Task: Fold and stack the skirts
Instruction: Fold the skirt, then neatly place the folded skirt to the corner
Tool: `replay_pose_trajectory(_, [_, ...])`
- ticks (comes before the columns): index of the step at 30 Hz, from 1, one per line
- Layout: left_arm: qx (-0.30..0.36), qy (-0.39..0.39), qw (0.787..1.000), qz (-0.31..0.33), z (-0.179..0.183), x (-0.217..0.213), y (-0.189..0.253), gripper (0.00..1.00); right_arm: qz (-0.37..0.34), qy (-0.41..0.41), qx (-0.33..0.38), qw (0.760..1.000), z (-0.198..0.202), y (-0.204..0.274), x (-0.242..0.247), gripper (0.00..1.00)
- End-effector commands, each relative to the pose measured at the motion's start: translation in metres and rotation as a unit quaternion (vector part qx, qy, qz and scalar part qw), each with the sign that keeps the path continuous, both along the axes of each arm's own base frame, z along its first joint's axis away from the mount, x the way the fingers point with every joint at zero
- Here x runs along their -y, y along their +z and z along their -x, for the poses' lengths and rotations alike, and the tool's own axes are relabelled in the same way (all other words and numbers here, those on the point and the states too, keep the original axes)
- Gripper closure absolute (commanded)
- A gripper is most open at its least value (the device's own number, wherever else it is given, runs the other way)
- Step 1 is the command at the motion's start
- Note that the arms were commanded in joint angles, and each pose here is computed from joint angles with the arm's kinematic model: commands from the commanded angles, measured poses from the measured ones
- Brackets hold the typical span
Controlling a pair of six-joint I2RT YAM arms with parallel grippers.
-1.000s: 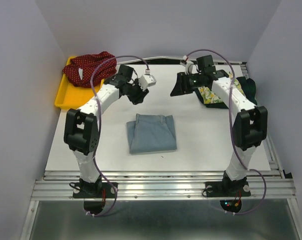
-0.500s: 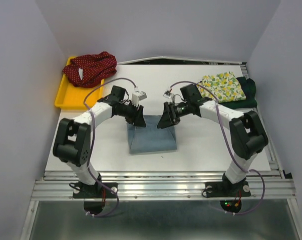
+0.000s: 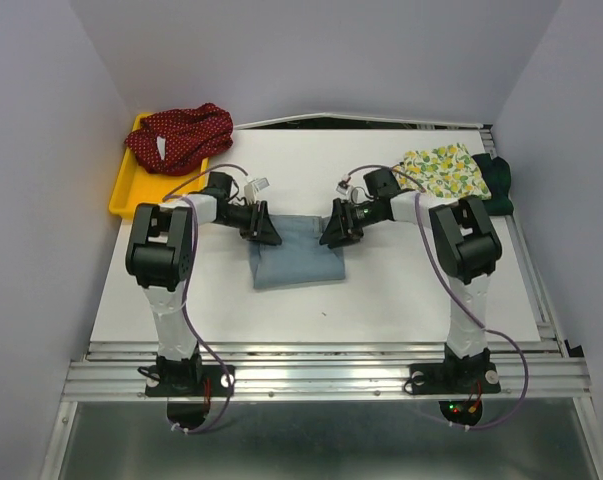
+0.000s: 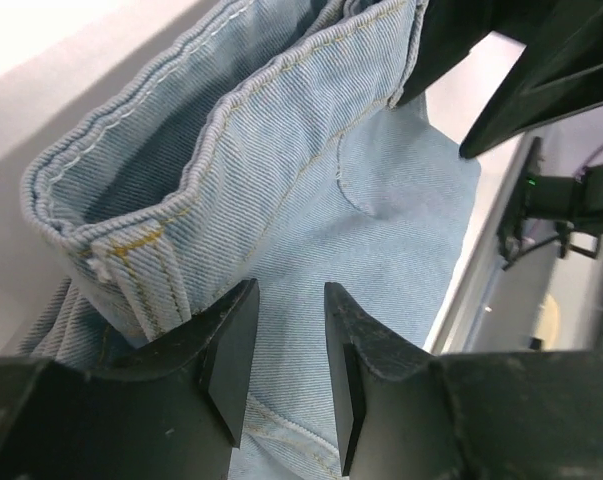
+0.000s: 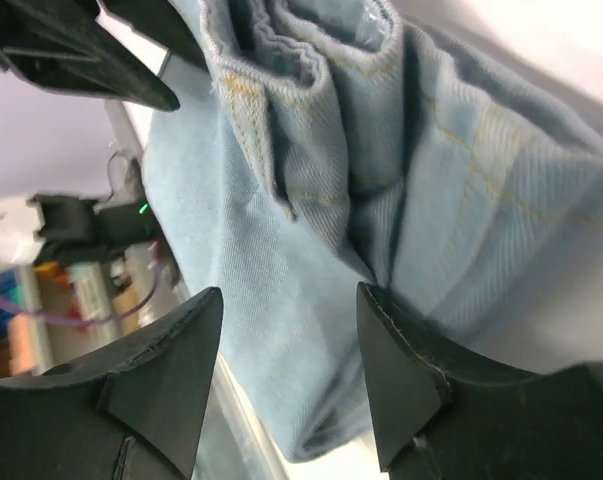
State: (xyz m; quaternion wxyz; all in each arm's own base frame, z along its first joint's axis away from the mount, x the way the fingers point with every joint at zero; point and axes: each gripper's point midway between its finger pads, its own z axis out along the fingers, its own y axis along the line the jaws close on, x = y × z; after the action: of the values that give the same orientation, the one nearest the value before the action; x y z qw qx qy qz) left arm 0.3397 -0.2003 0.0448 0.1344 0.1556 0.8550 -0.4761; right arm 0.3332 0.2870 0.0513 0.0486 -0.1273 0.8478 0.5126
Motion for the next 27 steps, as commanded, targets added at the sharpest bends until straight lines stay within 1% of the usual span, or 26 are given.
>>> replay_pose_trajectory(1, [0.082,0.018,0.995,-0.061,-0.039,-0.027,0.003,0.55,0.018,-0.024,0.087,0.996,-0.038,0.031,0.007,0.38])
replay_pose_trajectory(2, [0.101,0.012,0.993,-0.052,-0.041,-0.025,0.016,0.55,-0.002,-0.022,0.102,0.995,-0.038,0.059,0.004,0.38])
replay_pose_trajectory(3, [0.129,0.009,0.991,-0.047,-0.04,-0.024,0.037,0.54,-0.013,-0.02,0.11,0.994,-0.037,0.073,0.003,0.38])
replay_pose_trajectory(6, [0.159,-0.001,0.986,-0.042,-0.027,-0.025,0.061,0.53,-0.041,-0.012,0.128,0.991,-0.022,0.112,0.0,0.38])
replay_pose_trajectory(9, [0.182,-0.007,0.983,-0.023,-0.002,-0.023,0.092,0.53,-0.054,0.0,0.115,0.992,0.001,0.122,-0.006,0.39])
replay_pose_trajectory(12, [0.157,-0.024,0.987,0.002,0.029,-0.013,0.088,0.53,-0.071,0.01,0.116,0.991,0.019,0.127,-0.014,0.39])
replay_pose_trajectory(13, [0.146,-0.033,0.989,0.011,0.043,-0.007,0.085,0.53,-0.068,0.012,0.099,0.993,0.028,0.115,-0.015,0.39])
replay_pose_trajectory(15, [0.127,-0.044,0.991,0.026,0.056,0.001,0.078,0.53,-0.067,0.021,0.089,0.994,0.035,0.103,-0.019,0.39])
replay_pose_trajectory(18, [0.094,-0.061,0.993,0.022,0.072,0.006,0.057,0.54,-0.062,0.04,0.056,0.996,0.049,0.079,-0.027,0.4])
replay_pose_trajectory(19, [0.073,-0.061,0.995,0.017,0.077,0.005,0.043,0.54,-0.059,0.048,0.046,0.996,0.056,0.069,-0.03,0.41])
replay_pose_trajectory(20, [0.065,-0.061,0.996,0.012,0.078,0.004,0.035,0.54,-0.057,0.049,0.041,0.996,0.055,0.061,-0.03,0.41])
replay_pose_trajectory(21, [0.054,-0.06,0.997,0.002,0.079,0.002,0.025,0.55,-0.045,0.047,0.023,0.998,0.056,0.042,-0.03,0.41])
replay_pose_trajectory(24, [-0.006,-0.034,0.999,-0.036,0.074,-0.012,-0.018,0.55,-0.006,0.037,-0.009,0.999,0.055,-0.002,-0.025,0.44])
replay_pose_trajectory(25, [-0.023,-0.025,0.999,-0.042,0.073,-0.016,-0.026,0.55,0.006,0.032,-0.016,0.999,0.055,-0.012,-0.023,0.45])
replay_pose_trajectory(27, [-0.034,-0.013,0.998,-0.055,0.062,-0.024,-0.036,0.57,0.027,0.027,-0.016,0.999,0.053,-0.03,-0.016,0.48])
